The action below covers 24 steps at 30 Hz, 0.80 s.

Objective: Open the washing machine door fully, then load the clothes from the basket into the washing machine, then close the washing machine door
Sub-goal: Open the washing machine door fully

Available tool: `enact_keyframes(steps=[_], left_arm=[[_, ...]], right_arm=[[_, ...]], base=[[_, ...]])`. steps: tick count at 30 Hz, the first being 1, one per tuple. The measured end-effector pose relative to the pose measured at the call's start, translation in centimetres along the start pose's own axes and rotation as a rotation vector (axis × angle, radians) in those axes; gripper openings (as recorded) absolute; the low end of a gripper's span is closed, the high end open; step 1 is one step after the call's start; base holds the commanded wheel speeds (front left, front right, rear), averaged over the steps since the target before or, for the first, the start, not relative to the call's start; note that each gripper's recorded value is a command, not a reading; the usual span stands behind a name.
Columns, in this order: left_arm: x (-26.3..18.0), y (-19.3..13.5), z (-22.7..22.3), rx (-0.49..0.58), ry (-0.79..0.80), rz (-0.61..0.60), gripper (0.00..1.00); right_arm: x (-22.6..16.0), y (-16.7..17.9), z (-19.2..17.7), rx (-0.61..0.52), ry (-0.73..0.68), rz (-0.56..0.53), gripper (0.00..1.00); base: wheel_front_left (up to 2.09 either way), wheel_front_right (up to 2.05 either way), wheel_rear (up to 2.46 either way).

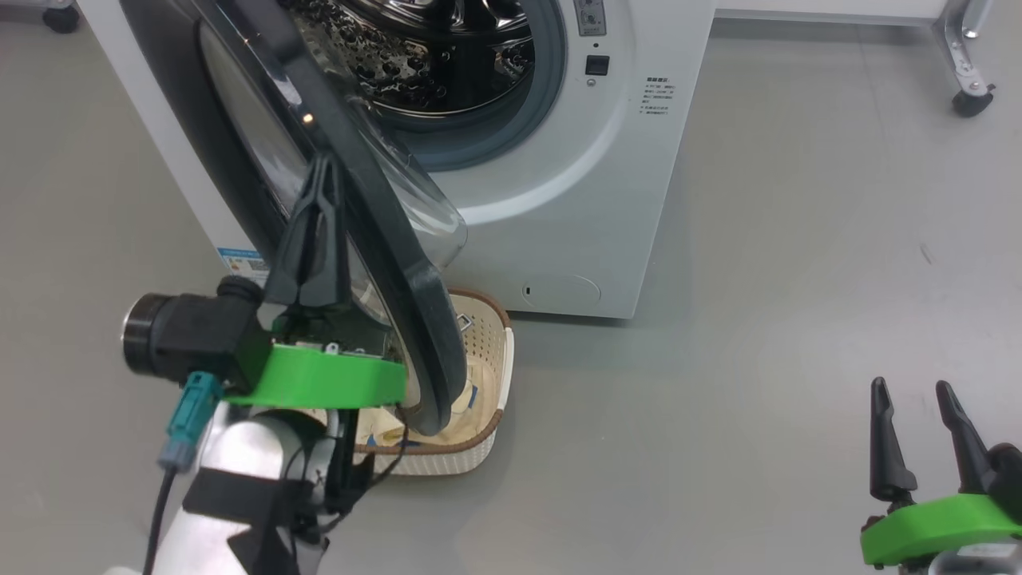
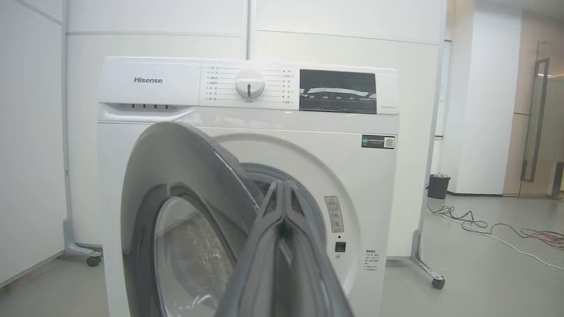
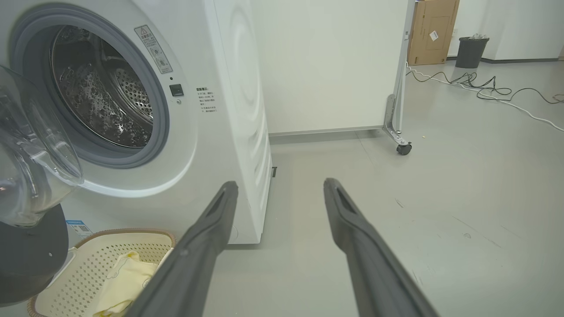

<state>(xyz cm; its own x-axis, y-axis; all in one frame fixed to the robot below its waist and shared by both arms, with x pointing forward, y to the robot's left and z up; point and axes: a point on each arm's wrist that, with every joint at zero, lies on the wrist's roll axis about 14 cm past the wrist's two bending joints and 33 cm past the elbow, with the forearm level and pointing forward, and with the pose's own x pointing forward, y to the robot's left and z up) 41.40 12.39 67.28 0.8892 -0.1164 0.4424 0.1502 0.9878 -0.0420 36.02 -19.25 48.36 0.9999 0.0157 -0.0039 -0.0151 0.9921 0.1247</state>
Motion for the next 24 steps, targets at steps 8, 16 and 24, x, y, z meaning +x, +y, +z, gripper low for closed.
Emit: enact_keyframes(steps=[8,16,24], left_arm=[[-0.5,-8.5,1.7,-0.157,0.014,-0.242,0.0],[-2.4,-11.1,-4.5,-0.184,0.259,-0.275,0.0],[-3.7,-10.0,-9.3,-0.158,0.408,-0.217,0.0]], right_arm=[[-0.5,-0.9,0.1,-0.003,-0.002,-0.028,1.0],[-1.0,-1.1,0.1,-0.014,0.007,-0.036,1.0],[-1.2,-1.8,0.3,-0.018,0.002,-0.056,1.0]], base=[[0.0,0.0,0.0],[0.0,0.0,0.0],[0.0,0.0,0.0]])
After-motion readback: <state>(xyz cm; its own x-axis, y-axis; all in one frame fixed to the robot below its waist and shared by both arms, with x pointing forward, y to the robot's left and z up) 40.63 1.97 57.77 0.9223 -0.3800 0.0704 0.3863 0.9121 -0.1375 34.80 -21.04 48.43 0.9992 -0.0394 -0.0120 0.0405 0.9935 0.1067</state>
